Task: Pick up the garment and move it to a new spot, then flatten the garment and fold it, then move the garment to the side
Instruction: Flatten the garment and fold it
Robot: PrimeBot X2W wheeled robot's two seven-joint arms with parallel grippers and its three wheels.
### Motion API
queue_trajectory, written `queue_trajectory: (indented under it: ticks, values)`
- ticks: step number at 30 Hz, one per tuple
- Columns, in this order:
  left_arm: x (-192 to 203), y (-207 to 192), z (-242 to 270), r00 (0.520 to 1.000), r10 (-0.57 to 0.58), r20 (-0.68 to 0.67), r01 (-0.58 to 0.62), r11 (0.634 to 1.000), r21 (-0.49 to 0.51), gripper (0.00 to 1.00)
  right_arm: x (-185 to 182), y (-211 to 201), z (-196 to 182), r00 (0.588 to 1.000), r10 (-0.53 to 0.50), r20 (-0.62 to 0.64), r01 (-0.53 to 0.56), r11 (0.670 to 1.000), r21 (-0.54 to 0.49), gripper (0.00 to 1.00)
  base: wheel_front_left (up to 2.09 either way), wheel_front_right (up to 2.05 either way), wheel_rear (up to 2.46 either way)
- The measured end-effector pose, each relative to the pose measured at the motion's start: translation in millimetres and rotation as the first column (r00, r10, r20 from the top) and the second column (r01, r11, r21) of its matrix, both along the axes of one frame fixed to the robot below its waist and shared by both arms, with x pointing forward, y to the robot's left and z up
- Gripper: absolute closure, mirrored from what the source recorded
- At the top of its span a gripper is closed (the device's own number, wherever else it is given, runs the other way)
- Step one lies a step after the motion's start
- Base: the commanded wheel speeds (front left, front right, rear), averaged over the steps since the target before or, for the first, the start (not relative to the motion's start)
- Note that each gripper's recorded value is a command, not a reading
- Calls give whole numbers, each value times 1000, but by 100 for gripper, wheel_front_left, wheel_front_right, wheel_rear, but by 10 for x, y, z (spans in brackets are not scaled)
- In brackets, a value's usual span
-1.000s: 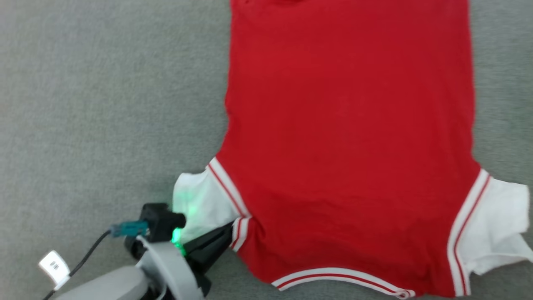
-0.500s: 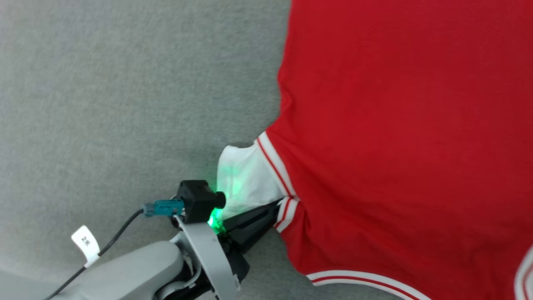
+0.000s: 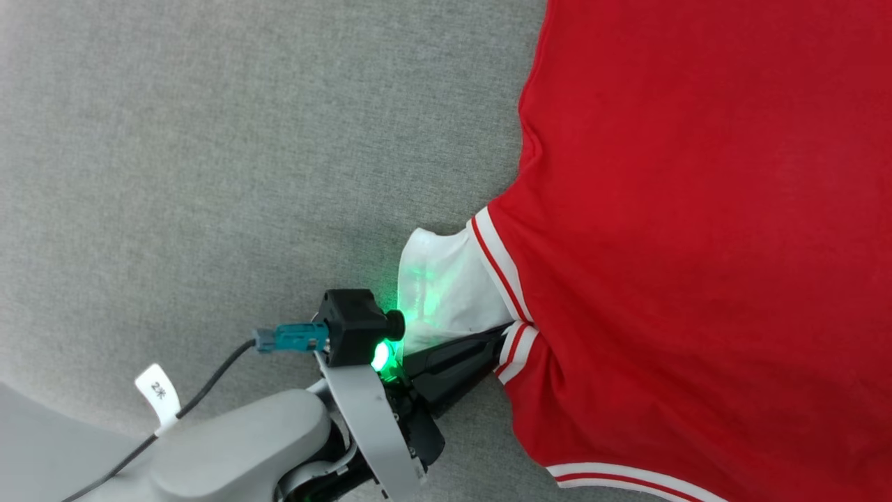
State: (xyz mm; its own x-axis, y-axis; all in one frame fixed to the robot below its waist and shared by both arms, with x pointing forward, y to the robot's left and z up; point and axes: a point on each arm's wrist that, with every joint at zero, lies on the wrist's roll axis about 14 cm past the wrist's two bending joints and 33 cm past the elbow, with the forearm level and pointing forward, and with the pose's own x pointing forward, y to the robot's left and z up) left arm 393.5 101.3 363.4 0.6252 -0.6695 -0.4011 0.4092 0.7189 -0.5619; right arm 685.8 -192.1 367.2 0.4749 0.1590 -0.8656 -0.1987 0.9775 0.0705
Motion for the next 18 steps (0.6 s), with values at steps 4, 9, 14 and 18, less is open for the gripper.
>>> queue_trajectory:
  ticks: [4, 9, 14, 18]
  values:
    - [26, 12, 26, 1000, 14, 6, -14, 1000, -6, 100, 11, 52, 31, 1000, 9, 14, -9, 1000, 12, 100, 0, 0, 0]
    - [57, 53, 117, 998, 53, 29, -53, 998, -15, 100, -99, 116, 160, 998, 51, 47, -52, 998, 24, 100, 0, 0, 0]
    - [13, 160, 199, 996, 81, 48, -82, 997, 5, 100, -463, -119, 311, 994, 109, 32, -108, 994, -28, 100, 0, 0, 0]
    - [-54, 265, 252, 993, 99, 57, -101, 995, 24, 100, -873, -305, 416, 989, 150, 5, -150, 988, -30, 100, 0, 0, 0]
